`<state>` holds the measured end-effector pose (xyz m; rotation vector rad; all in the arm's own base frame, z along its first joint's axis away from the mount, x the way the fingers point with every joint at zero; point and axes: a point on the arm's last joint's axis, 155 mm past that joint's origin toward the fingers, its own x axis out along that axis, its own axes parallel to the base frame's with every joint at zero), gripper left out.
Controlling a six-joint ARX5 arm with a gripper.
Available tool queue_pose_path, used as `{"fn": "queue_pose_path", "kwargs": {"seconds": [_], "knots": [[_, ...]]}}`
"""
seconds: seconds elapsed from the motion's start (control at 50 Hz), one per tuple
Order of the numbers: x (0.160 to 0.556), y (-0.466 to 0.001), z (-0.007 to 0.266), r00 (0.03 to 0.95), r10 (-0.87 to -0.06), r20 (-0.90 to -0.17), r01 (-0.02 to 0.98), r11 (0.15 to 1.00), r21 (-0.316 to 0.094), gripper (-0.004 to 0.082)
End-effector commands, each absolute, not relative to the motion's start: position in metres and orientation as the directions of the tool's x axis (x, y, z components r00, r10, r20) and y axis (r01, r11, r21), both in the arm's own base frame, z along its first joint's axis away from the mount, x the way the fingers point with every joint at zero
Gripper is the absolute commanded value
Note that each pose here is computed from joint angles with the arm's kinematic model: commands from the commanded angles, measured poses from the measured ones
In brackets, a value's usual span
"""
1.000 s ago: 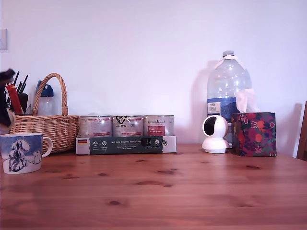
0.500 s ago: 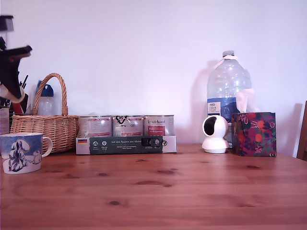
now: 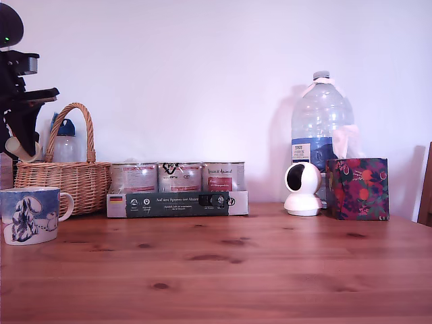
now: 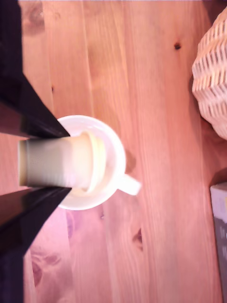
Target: Pick up the coffee capsules from the table one by one and drop them inside the nearest coffee cup
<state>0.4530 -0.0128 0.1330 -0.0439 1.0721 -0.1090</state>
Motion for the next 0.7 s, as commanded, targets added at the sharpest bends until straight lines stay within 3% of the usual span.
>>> {"fn": "queue_pose_path", "kwargs": {"seconds": [0.0,0.34,0.68], "knots": [[0.455,-0.013,0.115,0.429,-0.103,-0.897,0.062,0.994,-0.085,0.0133],[0.454,-0.017,0.086,0.34,-0.095,-0.936,0.064,0.995,-0.078,0.0133],[0.451,-0.018,0.084,0.326,-0.089,-0.941,0.064,0.995,-0.072,0.0133]]}}
